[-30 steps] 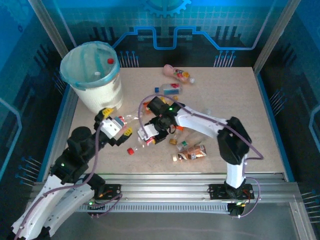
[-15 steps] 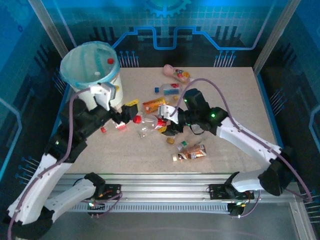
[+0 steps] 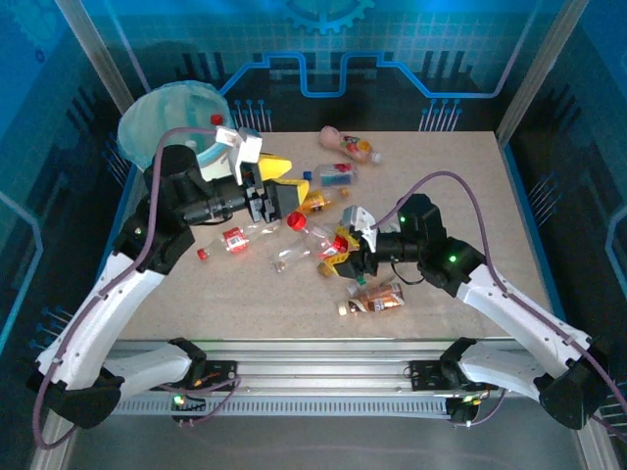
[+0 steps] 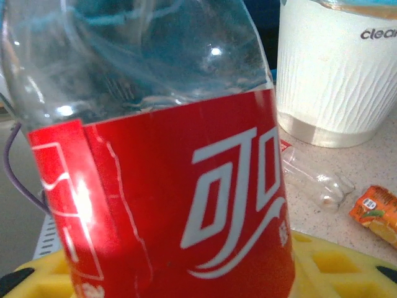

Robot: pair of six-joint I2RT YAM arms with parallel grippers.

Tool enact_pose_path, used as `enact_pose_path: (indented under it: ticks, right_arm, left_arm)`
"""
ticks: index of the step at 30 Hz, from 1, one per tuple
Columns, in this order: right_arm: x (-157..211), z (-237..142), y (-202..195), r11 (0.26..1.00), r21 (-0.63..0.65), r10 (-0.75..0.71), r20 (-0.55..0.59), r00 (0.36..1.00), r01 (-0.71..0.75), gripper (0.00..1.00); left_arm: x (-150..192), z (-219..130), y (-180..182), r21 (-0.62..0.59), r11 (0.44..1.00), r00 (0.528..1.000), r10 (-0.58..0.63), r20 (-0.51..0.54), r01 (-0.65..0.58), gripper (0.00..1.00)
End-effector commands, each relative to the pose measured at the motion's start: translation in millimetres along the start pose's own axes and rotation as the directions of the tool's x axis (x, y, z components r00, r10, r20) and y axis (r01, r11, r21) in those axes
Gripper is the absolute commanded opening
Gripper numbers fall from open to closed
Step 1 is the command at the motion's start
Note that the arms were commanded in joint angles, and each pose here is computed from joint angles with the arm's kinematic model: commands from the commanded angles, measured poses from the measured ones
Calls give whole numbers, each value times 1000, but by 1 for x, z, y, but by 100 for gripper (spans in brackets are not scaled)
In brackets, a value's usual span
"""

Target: Put the plastic bottles in the bin

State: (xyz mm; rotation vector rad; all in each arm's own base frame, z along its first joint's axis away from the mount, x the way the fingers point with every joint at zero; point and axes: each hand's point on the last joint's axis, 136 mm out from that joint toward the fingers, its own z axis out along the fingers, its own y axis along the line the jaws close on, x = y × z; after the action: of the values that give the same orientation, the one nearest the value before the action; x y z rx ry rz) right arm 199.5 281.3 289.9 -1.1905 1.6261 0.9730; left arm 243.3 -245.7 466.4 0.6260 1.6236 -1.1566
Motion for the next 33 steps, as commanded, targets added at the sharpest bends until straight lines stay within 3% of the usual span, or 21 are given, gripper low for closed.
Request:
enact_pose_path:
  ticks: [1,8,12,21,22,24,26,33]
  right_arm:
    - [-22,-14,3,998,-4,58,60,996,-58,51]
    - [-31,-22,-11,992,81,93,103,990,-101,51]
    - [-42,-28,-10,992,85,84,137,987,-96,51]
    - [-48,-29,-17,985,114,117,137,984,-133,50]
    - [-47,-28,-19,984,120,118,136,984,-134,50]
    - [-47,-27,-21,982,126,123,133,983,-140,50]
    - [-47,-26,-23,982,126,127,131,983,-144,50]
    - [-50,-19,-26,984,107,130,125,984,-144,50]
  left_arm:
    - [-3,-2,-24,135,991,1000,-1,-8,2,81]
    - [11,9,-7,101,995,999,-13,-43,17,75]
    - [19,16,6,69,997,996,-41,-77,46,67]
    - [34,30,6,128,988,990,-68,-120,83,47]
    - [34,30,6,131,988,990,-67,-120,83,48]
    - [36,32,5,136,987,990,-71,-125,88,60]
    - [37,33,4,144,986,989,-71,-129,89,59]
    - [39,36,6,143,986,989,-70,-132,89,28]
